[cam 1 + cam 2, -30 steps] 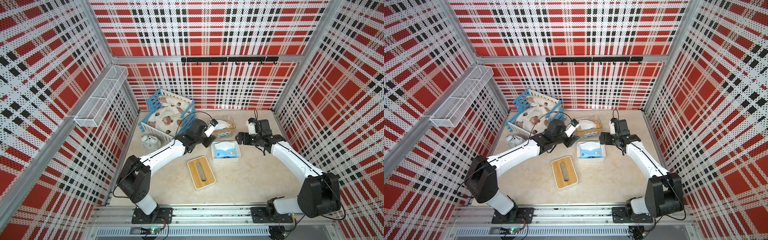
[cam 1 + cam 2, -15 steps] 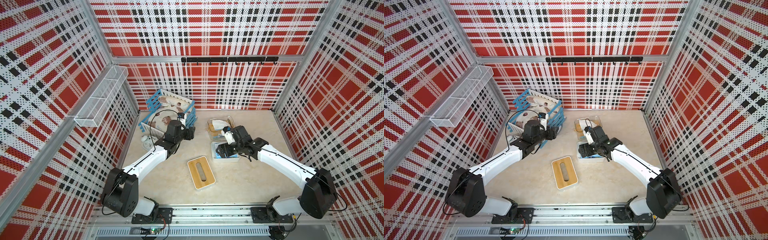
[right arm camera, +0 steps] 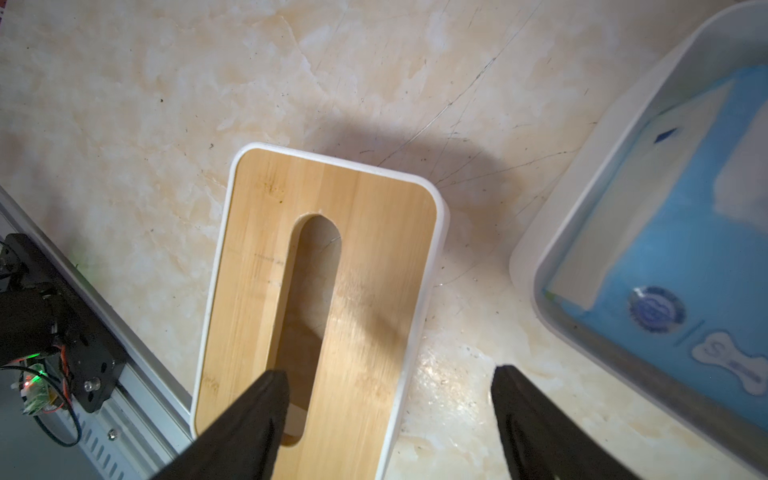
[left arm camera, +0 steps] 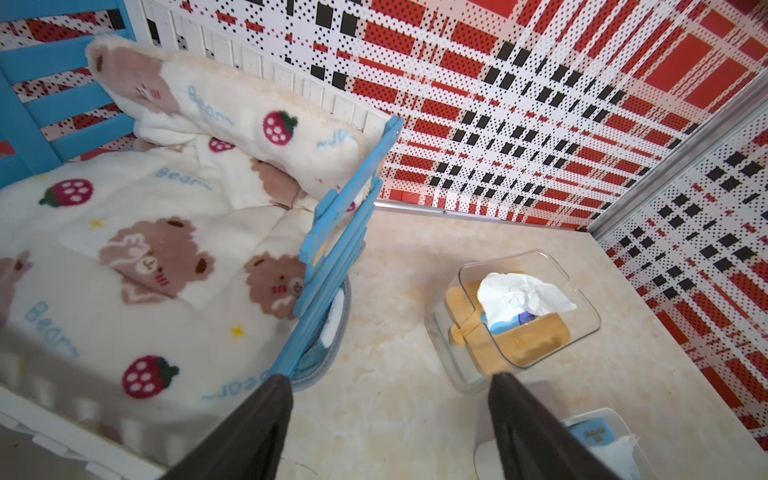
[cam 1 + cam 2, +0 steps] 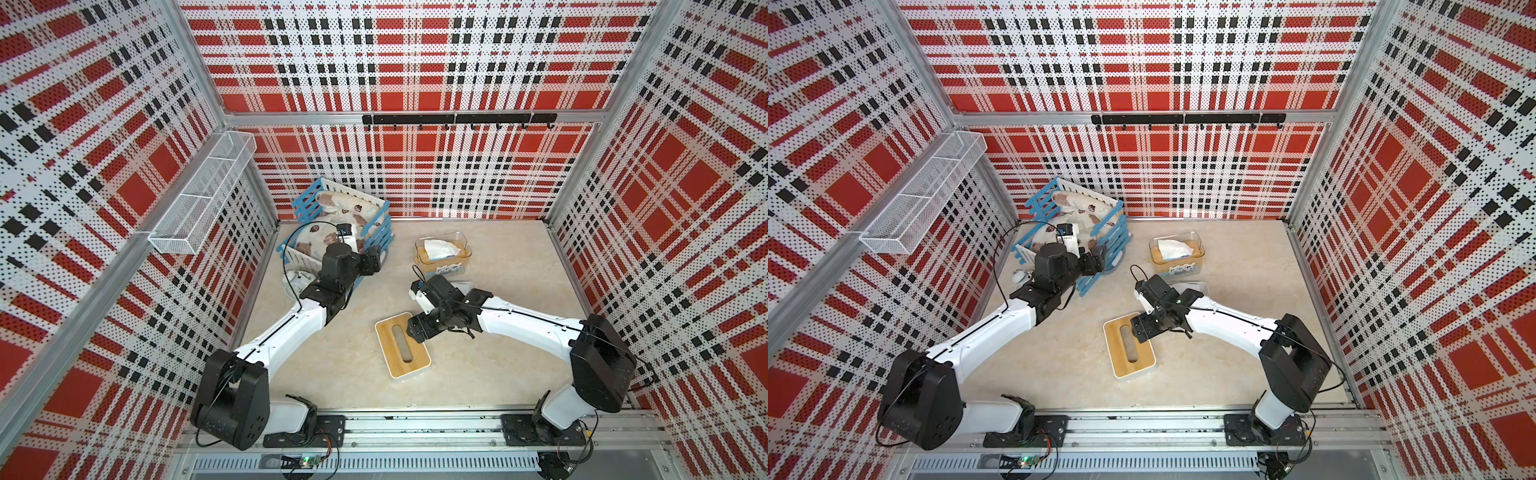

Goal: Put the tissue paper into the tissue box
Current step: Pick up the box lid from the center of the board.

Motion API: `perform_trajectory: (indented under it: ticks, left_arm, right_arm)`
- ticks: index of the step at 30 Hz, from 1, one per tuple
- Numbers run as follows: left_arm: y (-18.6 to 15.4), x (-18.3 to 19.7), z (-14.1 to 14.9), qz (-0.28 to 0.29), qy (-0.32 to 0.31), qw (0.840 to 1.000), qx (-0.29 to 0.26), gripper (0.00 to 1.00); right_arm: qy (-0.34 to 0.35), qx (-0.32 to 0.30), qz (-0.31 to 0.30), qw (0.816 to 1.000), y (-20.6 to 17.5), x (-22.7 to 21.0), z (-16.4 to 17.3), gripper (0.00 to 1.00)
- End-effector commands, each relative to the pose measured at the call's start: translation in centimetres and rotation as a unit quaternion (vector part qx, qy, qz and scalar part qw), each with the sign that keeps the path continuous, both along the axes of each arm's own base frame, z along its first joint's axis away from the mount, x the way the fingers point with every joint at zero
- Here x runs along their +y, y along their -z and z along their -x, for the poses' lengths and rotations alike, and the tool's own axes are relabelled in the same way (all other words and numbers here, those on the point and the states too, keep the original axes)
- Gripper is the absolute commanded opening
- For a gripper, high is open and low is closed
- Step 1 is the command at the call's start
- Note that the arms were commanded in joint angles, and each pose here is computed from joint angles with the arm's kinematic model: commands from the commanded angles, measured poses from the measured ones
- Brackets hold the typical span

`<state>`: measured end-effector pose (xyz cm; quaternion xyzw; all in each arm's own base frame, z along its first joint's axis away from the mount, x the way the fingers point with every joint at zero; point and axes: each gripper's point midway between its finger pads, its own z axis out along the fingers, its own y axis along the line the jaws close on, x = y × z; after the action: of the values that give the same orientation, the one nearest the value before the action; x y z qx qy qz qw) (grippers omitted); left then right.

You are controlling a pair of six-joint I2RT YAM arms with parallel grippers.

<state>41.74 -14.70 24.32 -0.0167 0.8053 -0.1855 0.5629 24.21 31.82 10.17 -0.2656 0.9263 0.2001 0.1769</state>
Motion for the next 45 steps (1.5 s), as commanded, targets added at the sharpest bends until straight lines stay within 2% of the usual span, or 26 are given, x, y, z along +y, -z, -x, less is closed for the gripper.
perform_trajectory:
  ticks: [1,5,15,25,31,37,45]
  left_arm:
    - [-0.9,0.9,0.0,0.012,-0.019,1.0,-0.019,0.81]
    - [-1.4,1.7,0.0,0.016,-0.035,0.999,-0.028,0.83]
    - [-1.4,1.9,0.6,0.045,-0.034,0.998,-0.034,0.84]
    - [-1.8,2.3,0.6,0.057,-0.036,0.997,-0.041,0.84]
    - [-1.4,2.7,0.9,0.064,-0.031,0.997,-0.035,0.85]
    - [-1.8,3.0,1.4,0.093,-0.019,0.995,-0.044,0.94]
    - [-1.0,1.8,1.8,0.102,0.017,0.994,-0.023,0.85]
  right_arm:
    - [0.011,0.003,0.008,1.0,0.2,0.8,0.1,0.83]
    - [0.015,0.002,0.031,0.999,1.0,0.8,0.3,0.76]
    - [0.017,0.004,0.082,0.997,3.3,1.8,1.2,0.74]
    - [0.029,-0.024,0.154,0.987,5.0,0.6,0.1,0.56]
    - [0.017,-0.071,0.149,0.986,2.6,0.3,-0.8,0.46]
    - [-0.034,-0.094,0.111,0.989,-0.4,0.7,-0.8,0.36]
    - [-0.113,-0.134,0.098,0.98,-4.2,-0.7,-1.0,0.28]
